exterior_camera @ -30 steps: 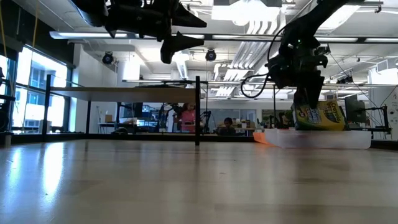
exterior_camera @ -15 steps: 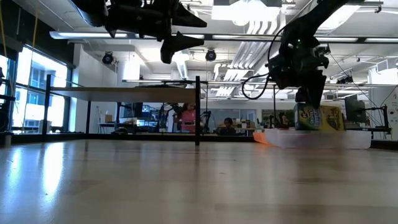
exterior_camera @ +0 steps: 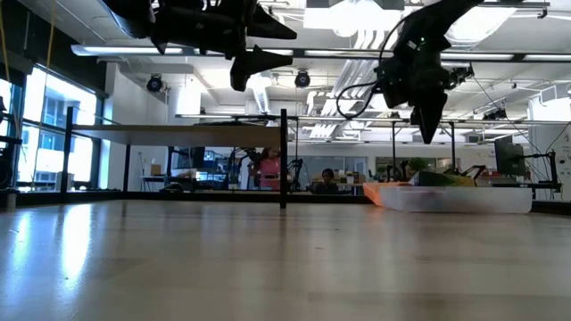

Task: Pack school essentials
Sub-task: Move the orange supply box to the center of the table

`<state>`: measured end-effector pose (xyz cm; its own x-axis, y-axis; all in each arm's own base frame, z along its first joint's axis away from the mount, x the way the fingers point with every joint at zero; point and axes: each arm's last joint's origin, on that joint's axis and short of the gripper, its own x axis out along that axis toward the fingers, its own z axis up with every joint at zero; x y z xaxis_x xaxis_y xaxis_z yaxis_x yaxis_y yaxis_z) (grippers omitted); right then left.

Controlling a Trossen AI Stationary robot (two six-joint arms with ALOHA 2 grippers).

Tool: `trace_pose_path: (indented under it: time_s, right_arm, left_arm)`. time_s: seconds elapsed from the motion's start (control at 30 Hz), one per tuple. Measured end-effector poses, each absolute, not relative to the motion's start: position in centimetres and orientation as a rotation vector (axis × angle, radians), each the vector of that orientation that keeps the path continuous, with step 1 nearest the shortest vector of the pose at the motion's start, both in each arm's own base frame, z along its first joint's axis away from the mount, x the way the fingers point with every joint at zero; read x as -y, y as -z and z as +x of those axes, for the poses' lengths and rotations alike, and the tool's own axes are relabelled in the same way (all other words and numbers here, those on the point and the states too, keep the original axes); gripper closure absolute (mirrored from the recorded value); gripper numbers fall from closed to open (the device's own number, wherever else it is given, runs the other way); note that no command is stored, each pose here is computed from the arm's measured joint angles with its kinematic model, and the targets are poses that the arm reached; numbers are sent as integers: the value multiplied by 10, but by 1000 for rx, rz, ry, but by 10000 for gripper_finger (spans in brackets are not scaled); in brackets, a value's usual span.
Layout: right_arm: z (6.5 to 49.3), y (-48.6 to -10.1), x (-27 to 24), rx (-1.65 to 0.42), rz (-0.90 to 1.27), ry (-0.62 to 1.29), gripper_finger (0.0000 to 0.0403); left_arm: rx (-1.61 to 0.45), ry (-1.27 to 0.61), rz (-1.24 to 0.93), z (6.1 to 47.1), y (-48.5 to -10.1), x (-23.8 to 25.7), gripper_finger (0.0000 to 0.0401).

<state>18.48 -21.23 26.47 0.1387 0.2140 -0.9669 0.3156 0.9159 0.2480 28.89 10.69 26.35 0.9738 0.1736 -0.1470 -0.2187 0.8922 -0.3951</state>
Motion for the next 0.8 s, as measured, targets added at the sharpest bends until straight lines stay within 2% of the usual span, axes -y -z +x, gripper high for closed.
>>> trace_pose_path:
  time_s: [0.23,0.47,0.63,0.8]
  right_arm:
    - [191,-264,205,-1323,680,47,253]
    - [201,-227,171,-1421,821,-12,253]
    - [207,-221,145,-1433,820,-13,253]
    - [208,-245,124,-1330,757,65,253]
  left_arm:
    - [-108,-232,-420,289,-263,-108,183]
    - [-110,-256,-393,288,-263,-108,183]
    - [-108,-254,-376,287,-265,-108,183]
    - [-107,-254,-362,286,-266,-108,183]
